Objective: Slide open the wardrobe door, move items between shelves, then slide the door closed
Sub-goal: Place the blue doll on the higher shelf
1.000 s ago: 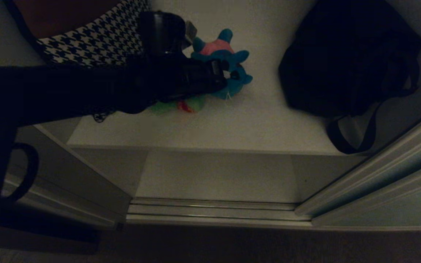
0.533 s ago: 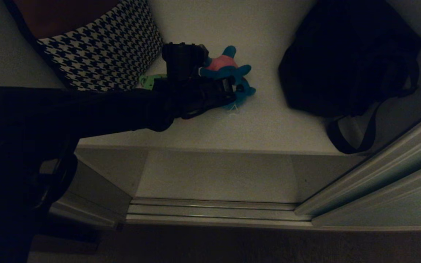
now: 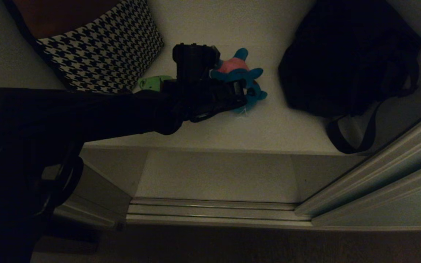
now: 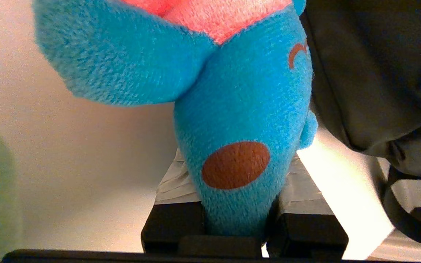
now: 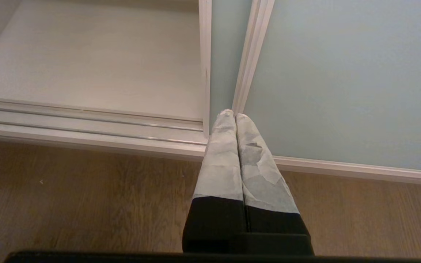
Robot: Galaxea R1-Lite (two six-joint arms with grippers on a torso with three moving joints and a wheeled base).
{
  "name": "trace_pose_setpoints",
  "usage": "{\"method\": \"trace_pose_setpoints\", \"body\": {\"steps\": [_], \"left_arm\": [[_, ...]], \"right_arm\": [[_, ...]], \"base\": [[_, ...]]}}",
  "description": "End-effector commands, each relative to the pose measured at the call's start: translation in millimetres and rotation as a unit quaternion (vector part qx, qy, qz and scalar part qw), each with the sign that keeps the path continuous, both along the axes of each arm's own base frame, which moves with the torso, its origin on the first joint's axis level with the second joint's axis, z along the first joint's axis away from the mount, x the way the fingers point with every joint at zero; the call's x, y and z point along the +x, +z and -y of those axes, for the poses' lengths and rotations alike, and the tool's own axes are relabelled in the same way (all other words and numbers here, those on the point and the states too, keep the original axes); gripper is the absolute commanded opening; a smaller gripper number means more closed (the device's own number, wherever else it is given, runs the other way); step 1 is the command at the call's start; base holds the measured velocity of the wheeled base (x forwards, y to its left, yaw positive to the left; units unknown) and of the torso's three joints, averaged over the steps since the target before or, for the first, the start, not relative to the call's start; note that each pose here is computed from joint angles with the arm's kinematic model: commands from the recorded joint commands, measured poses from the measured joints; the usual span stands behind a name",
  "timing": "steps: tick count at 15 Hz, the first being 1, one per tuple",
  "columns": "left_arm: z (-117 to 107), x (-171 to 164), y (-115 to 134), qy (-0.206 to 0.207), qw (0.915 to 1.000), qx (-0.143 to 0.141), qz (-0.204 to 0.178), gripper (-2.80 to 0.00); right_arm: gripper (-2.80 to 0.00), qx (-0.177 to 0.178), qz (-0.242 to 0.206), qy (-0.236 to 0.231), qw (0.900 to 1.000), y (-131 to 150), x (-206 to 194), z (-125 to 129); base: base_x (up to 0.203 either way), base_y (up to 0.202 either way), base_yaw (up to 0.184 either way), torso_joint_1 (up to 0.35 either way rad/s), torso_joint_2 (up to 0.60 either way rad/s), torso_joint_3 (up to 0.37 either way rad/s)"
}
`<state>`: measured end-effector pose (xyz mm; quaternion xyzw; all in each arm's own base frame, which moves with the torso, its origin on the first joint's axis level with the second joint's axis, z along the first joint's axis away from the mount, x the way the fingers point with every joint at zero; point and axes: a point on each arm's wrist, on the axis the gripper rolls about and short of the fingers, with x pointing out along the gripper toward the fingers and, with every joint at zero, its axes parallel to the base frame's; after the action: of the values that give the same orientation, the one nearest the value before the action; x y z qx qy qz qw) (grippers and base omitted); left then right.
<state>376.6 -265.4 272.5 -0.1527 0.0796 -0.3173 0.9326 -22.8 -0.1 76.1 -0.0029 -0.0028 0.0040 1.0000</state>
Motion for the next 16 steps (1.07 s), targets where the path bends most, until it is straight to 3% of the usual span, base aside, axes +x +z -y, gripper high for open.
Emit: {"method": "trace_pose_setpoints", "body": {"steps": [1, 7, 8, 16], "left_arm": [[-1.3, -5.4, 8.5, -0.003, 0.9999, -0.006, 0.008, -2.80], [3.4, -6.8, 5.7, 0.007, 0.9999, 0.002, 0.009, -2.80], [3.6, -6.4, 5.2, 0.008, 0.9999, 0.002, 0.009, 0.00], [0.0, -11.1, 15.7, 0.012, 0.9997, -0.006, 0.022, 0.00]], "right_arm": [[-2.80, 0.000, 0.002, 0.001, 1.000, 0.0, -0.2, 0.0], [-2.80, 0.000, 0.002, 0.001, 1.000, 0.0, -0.2, 0.0], [-2.80, 0.000, 0.002, 0.001, 1.000, 0.0, -0.2, 0.0], [-2.80, 0.000, 0.002, 0.001, 1.000, 0.0, -0.2, 0.0]], "base": [[0.000, 0.000, 0.000, 0.000, 0.00, 0.000], [0.000, 0.000, 0.000, 0.000, 0.00, 0.000], [0.000, 0.000, 0.000, 0.000, 0.00, 0.000], [0.000, 0.000, 0.000, 0.000, 0.00, 0.000]]}}
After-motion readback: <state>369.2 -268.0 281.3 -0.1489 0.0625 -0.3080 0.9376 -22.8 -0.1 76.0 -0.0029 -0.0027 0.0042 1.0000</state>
